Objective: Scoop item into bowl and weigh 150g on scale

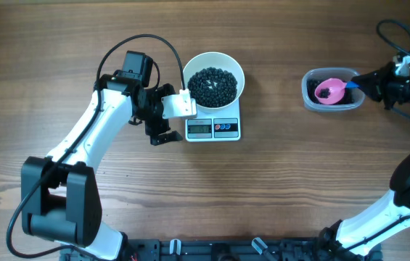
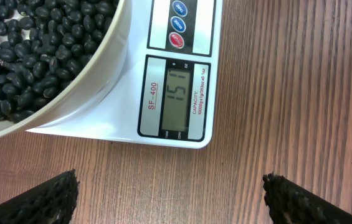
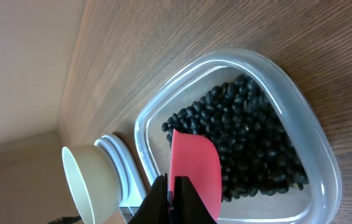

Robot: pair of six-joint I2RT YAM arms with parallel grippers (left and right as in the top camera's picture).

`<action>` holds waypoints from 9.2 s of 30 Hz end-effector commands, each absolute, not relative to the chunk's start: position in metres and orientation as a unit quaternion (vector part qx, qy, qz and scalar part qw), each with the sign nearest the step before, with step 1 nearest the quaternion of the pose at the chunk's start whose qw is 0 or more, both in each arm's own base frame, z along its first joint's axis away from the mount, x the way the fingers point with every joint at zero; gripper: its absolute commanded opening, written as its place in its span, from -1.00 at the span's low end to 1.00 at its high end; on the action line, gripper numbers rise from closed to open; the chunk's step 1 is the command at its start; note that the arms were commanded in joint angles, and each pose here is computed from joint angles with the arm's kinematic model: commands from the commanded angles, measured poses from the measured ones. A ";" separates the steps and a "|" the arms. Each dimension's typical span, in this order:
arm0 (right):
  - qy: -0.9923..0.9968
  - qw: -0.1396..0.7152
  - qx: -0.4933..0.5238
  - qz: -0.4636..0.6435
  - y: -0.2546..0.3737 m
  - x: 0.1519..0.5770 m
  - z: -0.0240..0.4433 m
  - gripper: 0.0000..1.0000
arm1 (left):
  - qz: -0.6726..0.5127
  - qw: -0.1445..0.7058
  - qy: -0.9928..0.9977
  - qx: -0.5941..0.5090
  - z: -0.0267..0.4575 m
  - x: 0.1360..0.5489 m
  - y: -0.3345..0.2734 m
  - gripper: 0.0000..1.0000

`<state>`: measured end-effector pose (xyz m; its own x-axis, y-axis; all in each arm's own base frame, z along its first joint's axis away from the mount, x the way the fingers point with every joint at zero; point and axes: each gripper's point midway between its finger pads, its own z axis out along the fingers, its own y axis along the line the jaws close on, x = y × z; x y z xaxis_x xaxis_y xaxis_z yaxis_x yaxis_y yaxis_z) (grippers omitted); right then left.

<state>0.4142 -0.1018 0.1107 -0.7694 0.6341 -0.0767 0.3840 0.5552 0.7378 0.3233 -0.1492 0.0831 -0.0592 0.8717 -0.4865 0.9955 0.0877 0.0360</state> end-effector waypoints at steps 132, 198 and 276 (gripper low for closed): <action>0.888 0.277 0.348 0.115 -0.166 0.451 0.113 0.99 | -0.168 0.202 0.710 0.653 0.085 0.320 -0.152 1.00; 0.529 0.839 0.103 0.076 -0.022 0.228 0.386 0.99 | -0.168 0.202 0.710 0.653 0.085 0.320 -0.152 1.00; 0.703 0.711 0.001 -0.019 -0.004 0.247 0.178 0.99 | -0.168 0.202 0.710 0.653 0.085 0.320 -0.152 1.00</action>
<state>0.2472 -0.0056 0.1753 0.0001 -0.0025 -1.0000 0.0378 0.9993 -0.0025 0.3233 -0.1492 0.0831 -0.0592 0.8717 -0.4865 0.9955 0.0877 0.0360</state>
